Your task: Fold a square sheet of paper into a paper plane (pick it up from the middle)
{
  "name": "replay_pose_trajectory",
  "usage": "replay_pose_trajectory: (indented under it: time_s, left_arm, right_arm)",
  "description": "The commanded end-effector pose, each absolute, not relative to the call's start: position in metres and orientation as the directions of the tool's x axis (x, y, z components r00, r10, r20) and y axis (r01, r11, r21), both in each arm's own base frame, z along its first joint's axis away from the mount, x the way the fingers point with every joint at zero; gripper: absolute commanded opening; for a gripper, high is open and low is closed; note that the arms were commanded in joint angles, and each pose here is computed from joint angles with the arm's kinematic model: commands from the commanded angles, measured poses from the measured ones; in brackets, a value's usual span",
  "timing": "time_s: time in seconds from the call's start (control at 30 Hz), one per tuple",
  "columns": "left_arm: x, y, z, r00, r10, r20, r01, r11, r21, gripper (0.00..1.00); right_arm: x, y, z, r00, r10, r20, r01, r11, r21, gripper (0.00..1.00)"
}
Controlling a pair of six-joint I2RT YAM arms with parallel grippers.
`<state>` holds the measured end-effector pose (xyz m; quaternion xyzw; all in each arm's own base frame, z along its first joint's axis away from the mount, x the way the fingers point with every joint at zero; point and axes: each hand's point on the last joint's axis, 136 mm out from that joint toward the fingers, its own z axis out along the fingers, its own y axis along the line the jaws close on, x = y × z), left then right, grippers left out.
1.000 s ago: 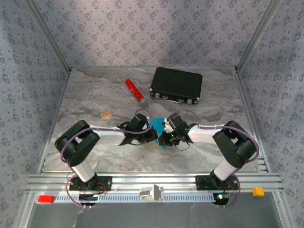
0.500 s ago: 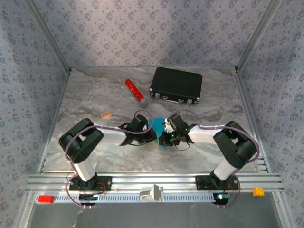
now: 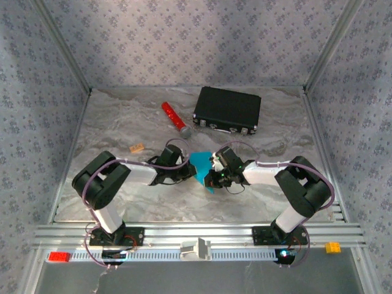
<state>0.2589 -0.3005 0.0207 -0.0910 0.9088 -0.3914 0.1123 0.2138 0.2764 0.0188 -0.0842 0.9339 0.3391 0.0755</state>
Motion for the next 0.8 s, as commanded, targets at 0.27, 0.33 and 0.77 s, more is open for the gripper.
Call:
replay_pose_trajectory:
  time_s: [0.27,0.33,0.77]
  left_arm:
    - [0.273,-0.273,0.011,-0.941,-0.279,-0.19,-0.065,0.702,-0.709,0.09]
    - [0.276,-0.272,0.016,-0.938,-0.284,-0.199,-0.06,0.697,-0.714,0.09]
    - [0.272,-0.296,0.061,-0.935,-0.247,-0.253,0.035,0.649,-0.76,0.12]
  right_arm:
    - [0.196,0.246,-0.011,-0.989,-0.097,-0.109,-0.14,0.838,0.527,0.01]
    - [0.196,0.247,-0.011,-0.989,-0.097,-0.11,-0.141,0.837,0.529,0.01]
    - [0.201,0.249,-0.007,-0.989,-0.093,-0.117,-0.142,0.831,0.538,0.01]
